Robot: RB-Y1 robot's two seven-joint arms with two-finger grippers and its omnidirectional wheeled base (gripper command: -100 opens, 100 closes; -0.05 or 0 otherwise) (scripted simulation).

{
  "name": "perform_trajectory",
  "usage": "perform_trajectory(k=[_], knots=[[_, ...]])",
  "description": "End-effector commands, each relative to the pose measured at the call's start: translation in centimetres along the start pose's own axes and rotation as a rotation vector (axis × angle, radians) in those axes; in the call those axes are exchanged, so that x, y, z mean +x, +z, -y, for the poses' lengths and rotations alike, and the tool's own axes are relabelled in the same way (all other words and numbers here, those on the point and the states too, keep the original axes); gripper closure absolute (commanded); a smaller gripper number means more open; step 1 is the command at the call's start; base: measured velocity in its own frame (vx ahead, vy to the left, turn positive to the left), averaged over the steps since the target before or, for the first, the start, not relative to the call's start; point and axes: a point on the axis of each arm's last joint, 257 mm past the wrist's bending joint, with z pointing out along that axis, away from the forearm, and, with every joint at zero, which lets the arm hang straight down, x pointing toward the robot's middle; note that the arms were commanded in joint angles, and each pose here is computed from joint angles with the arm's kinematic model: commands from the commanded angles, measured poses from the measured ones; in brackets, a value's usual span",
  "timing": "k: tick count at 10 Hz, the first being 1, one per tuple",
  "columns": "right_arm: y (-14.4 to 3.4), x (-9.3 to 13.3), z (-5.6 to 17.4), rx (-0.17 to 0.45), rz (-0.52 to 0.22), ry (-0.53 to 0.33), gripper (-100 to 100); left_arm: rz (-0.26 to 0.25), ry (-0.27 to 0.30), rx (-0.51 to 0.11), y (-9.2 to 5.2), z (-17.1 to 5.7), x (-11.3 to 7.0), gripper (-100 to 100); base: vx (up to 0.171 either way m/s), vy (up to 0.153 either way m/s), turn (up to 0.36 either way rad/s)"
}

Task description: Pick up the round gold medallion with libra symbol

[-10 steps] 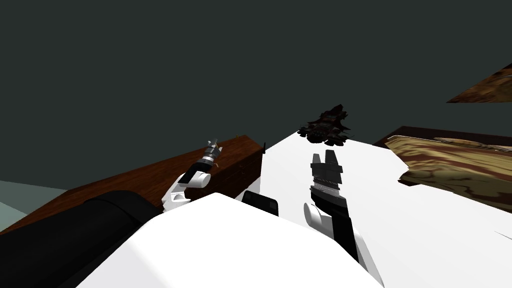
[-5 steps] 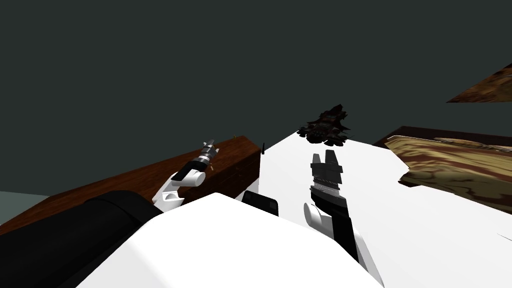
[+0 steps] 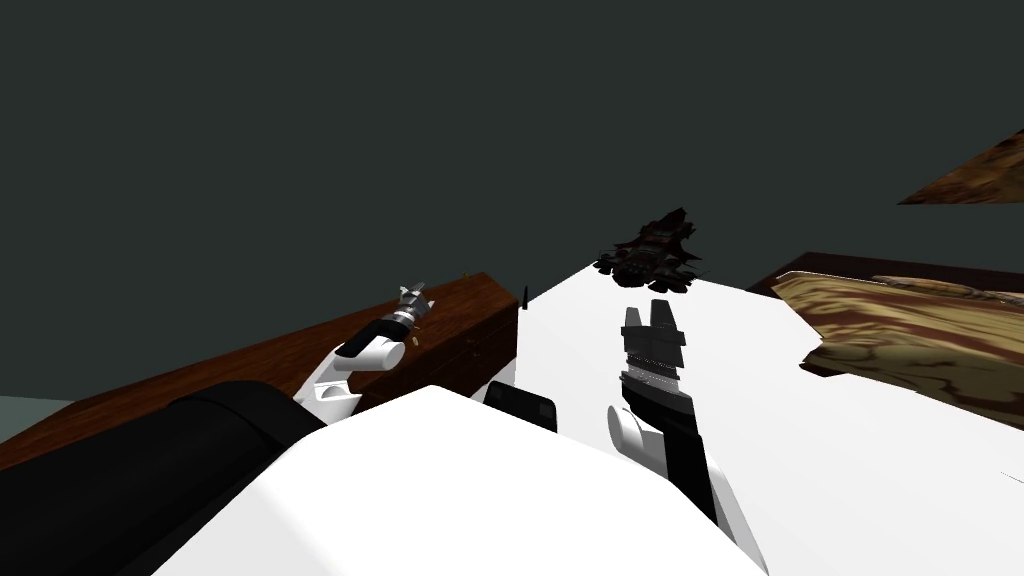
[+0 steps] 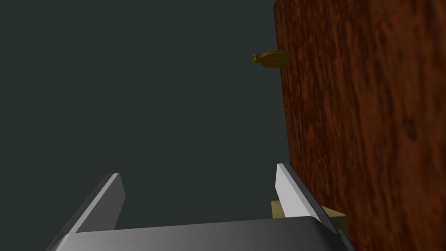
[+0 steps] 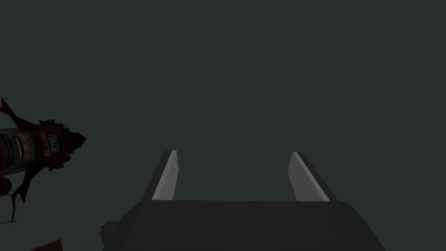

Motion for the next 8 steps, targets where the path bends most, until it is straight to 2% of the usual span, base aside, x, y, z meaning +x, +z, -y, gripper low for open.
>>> perform_trajectory(k=[1,2,3,4,7,8], knots=[[0.0,0.0,0.0,0.000,0.000,0.000,0,0.024,-0.029,-0.040,0.0,-0.5,-1.5,-100,0.070,-0.041,0.006],[0.0,0.0,0.0,0.000,0.000,0.000,0,0.030,-0.029,-0.068,-0.1,-1.2,-1.6,-100,0.058,-0.040,0.005],[0.0,0.0,0.0,0.000,0.000,0.000,0,0.049,-0.055,-0.088,-0.1,-1.3,-2.8,-100,0.079,-0.052,0.011],[0.0,0.0,0.0,0.000,0.000,0.000,0,0.057,-0.055,-0.121,-0.2,-2.1,-3.0,-100,0.065,-0.044,0.008],[0.0,0.0,0.0,0.000,0.000,0.000,0,0.102,-0.109,-0.192,-0.6,-3.1,-5.4,-100,0.052,-0.032,0.015],[0.0,0.0,0.0,0.000,0.000,0.000,0,0.109,-0.110,-0.219,-0.8,-3.8,-5.5,-100,0.050,-0.032,0.011]])
